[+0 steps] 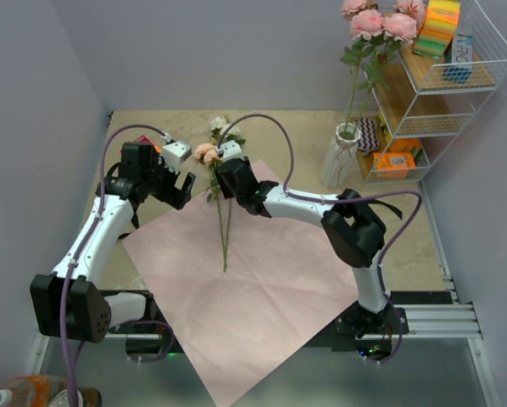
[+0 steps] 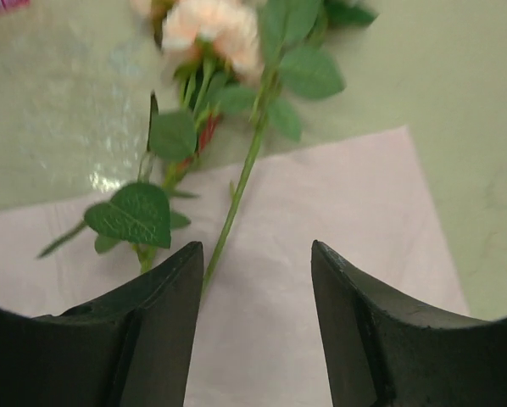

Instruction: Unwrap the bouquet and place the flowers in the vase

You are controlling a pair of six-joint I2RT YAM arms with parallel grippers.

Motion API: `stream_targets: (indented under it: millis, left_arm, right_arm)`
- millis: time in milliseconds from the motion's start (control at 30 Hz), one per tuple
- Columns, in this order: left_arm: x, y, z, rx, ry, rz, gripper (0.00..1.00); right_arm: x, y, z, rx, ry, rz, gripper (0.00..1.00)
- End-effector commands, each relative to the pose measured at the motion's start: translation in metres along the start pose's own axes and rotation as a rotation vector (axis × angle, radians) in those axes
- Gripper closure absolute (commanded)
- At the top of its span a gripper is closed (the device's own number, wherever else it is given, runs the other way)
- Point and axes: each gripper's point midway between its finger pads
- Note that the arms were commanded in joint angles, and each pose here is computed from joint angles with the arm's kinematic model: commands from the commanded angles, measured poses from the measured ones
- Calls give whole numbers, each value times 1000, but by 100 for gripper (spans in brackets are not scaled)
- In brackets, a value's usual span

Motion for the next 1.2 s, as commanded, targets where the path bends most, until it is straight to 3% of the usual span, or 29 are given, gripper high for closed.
stream_targets:
  millis: [0, 433, 867, 1167]
  left_arm:
    - [12, 17, 3, -17, 10, -61, 0]
    - [10, 13, 3, -30, 11, -61, 1]
    - [10, 15, 10, -39, 34, -63, 1]
    - [10, 16, 10, -39, 35, -61, 1]
  right_arm:
    - [-14, 7, 16, -119, 79, 49, 43]
    - [-81, -28, 11, -194, 51, 190, 49]
    - [-102, -46, 18, -210, 48, 232, 54]
    - [-114, -72, 20, -207, 36, 273, 64]
Point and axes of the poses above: each gripper's point midway between its finger pads, its own x axis back along the fingers, its own z axis along the line the jaws close on, y = z × x, and after that the axes turned 1 degree about x, right-handed
